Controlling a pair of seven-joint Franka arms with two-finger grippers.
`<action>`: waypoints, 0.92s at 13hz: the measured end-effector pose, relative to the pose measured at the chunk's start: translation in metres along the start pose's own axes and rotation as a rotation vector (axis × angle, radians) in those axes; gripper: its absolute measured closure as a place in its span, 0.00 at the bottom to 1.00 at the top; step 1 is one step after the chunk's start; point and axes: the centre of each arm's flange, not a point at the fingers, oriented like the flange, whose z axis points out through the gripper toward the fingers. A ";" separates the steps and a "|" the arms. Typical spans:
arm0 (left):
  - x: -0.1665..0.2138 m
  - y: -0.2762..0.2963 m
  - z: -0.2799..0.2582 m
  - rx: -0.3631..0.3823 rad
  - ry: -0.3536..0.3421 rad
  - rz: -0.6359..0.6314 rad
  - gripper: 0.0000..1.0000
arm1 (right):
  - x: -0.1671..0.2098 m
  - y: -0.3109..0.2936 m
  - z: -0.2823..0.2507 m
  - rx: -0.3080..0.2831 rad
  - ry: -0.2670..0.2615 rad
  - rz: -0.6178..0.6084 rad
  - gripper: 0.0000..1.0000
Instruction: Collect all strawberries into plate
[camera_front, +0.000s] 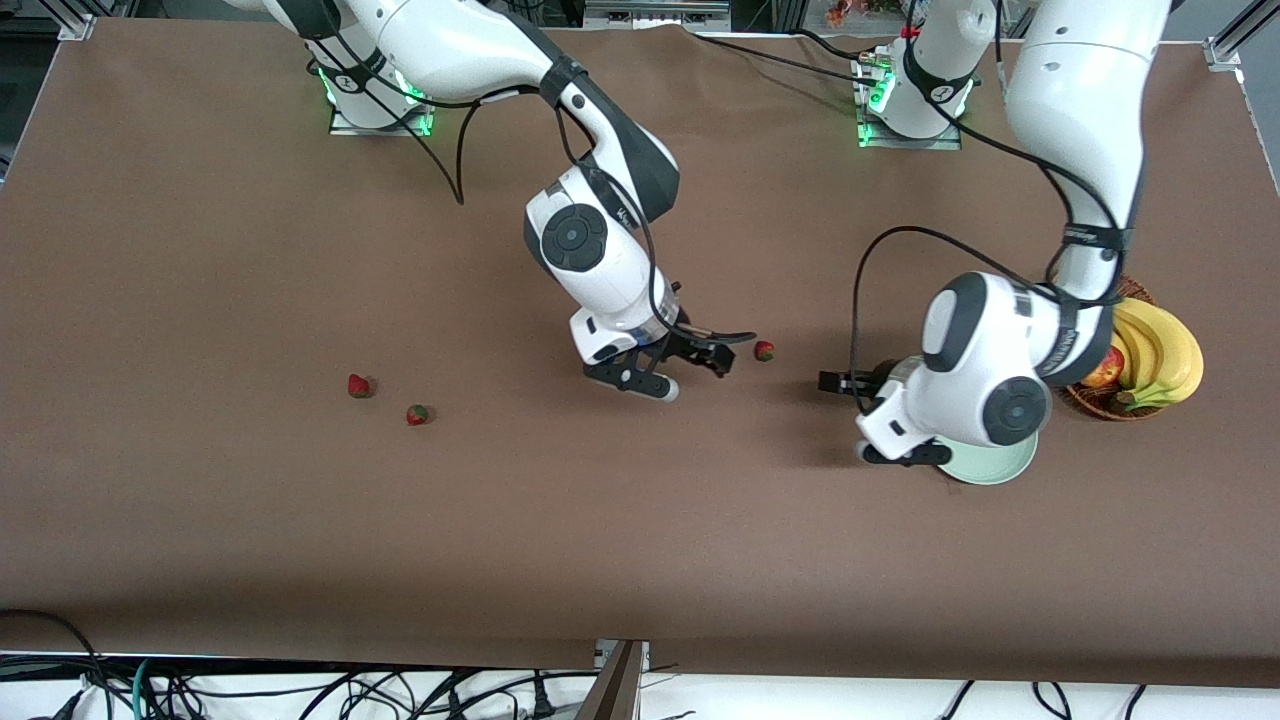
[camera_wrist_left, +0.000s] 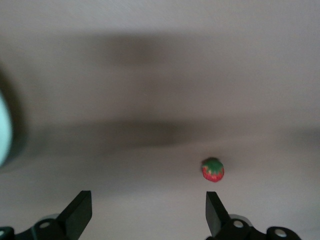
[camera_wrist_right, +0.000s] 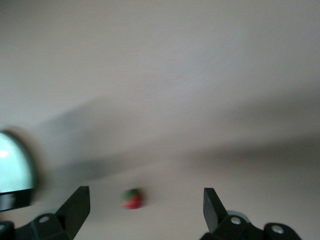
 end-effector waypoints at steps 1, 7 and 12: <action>0.000 0.009 0.011 0.007 -0.005 -0.006 0.00 | 0.012 0.018 0.007 -0.049 0.012 -0.063 0.00; -0.013 0.062 0.090 0.039 0.057 -0.090 0.00 | 0.110 0.147 -0.002 -0.331 -0.039 -0.425 0.00; -0.041 0.106 0.142 0.071 0.082 -0.143 0.00 | 0.169 0.275 -0.015 -0.445 -0.139 -0.600 0.07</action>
